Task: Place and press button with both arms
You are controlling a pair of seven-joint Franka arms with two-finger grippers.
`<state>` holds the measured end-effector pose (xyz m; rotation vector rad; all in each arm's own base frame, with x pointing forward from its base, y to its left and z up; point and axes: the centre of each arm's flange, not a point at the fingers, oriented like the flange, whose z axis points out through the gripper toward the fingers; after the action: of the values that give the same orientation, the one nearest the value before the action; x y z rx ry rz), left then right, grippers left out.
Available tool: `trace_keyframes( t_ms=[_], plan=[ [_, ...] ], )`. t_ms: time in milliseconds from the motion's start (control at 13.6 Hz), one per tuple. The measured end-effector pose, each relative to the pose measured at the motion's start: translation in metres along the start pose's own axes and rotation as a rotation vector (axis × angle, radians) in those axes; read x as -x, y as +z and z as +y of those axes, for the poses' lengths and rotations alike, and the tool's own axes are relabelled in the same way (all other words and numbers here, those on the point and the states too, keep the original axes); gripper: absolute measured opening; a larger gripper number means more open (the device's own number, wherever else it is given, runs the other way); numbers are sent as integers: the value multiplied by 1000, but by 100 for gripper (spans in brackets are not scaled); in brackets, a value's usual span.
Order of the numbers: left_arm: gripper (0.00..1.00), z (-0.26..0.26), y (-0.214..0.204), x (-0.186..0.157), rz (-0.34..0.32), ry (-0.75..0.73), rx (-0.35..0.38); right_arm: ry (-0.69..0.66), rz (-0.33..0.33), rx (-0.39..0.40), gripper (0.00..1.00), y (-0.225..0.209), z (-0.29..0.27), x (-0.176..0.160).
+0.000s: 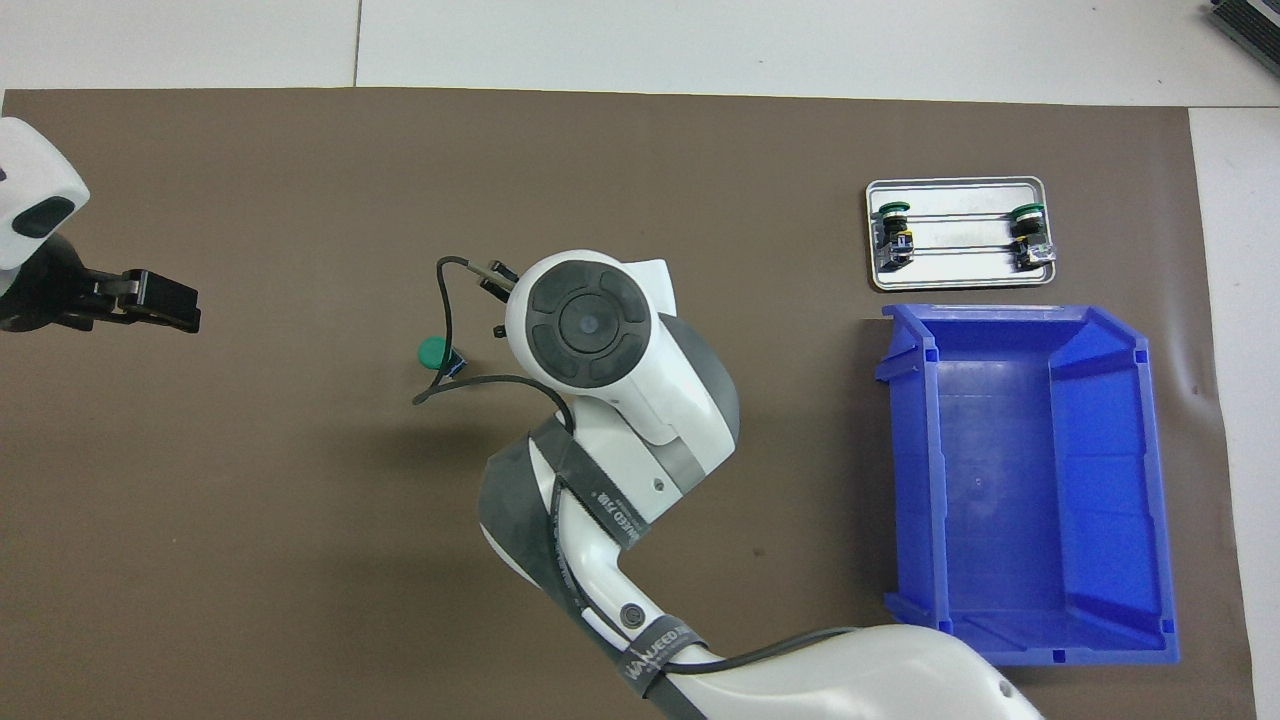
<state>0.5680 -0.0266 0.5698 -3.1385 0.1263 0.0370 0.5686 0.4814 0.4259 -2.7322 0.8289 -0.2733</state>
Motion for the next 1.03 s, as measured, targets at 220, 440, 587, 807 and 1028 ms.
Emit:
trace_keyframes(
  t_ms=[220,440,587,807,1028],
  plan=[
    [98,-1,1,0,-1,-2,0,-9,2,-68,100,60,-18,41],
    [98,-3,3,-1,8,-6,0,-36,-3,-85,100,78,-25,63],
    [99,-5,6,0,3,-8,0,-65,-5,-96,100,73,-30,76],
    [99,-5,6,0,4,-9,0,-114,-2,-110,100,75,-32,83],
    [99,-5,3,0,19,-8,0,-145,0,-108,100,79,-32,85]
  ],
)
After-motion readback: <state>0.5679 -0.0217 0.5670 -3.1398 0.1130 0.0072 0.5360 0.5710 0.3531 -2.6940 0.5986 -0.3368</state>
